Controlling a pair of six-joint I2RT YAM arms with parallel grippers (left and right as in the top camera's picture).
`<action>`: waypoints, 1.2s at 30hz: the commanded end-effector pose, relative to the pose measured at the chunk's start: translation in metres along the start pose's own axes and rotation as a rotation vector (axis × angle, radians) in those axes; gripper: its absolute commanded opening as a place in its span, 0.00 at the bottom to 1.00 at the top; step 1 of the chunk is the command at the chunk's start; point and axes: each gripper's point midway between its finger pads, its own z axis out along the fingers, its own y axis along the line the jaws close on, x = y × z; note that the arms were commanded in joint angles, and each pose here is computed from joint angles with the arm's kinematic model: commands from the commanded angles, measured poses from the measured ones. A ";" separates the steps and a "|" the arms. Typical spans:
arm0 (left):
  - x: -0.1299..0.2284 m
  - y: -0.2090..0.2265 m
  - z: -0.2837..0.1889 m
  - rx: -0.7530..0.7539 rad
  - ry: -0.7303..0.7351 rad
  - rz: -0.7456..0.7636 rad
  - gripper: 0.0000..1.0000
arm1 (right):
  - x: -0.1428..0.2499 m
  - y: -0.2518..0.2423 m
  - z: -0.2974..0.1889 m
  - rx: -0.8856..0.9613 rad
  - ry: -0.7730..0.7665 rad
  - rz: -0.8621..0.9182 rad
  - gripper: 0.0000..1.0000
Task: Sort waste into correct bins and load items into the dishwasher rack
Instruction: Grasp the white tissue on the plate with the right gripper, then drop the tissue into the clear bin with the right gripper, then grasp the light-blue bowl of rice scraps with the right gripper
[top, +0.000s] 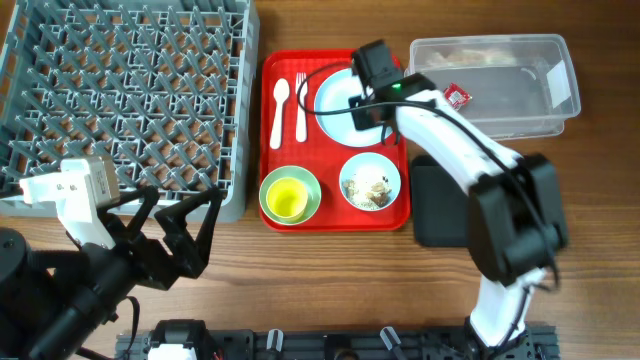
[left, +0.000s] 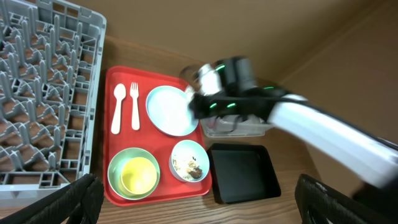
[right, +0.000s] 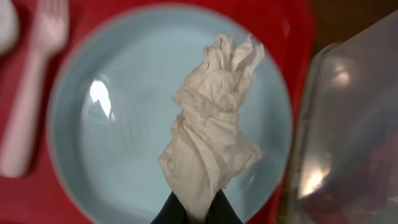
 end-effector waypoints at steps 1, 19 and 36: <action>-0.002 -0.001 -0.001 0.001 -0.009 0.026 1.00 | -0.048 -0.049 -0.069 0.013 -0.188 0.189 0.04; -0.002 -0.001 -0.001 0.001 -0.009 0.026 1.00 | -0.005 -0.080 -0.117 -0.232 -0.036 0.310 0.99; -0.002 -0.001 -0.001 0.001 -0.009 0.026 1.00 | 0.106 0.046 -0.184 -0.364 0.291 0.263 0.49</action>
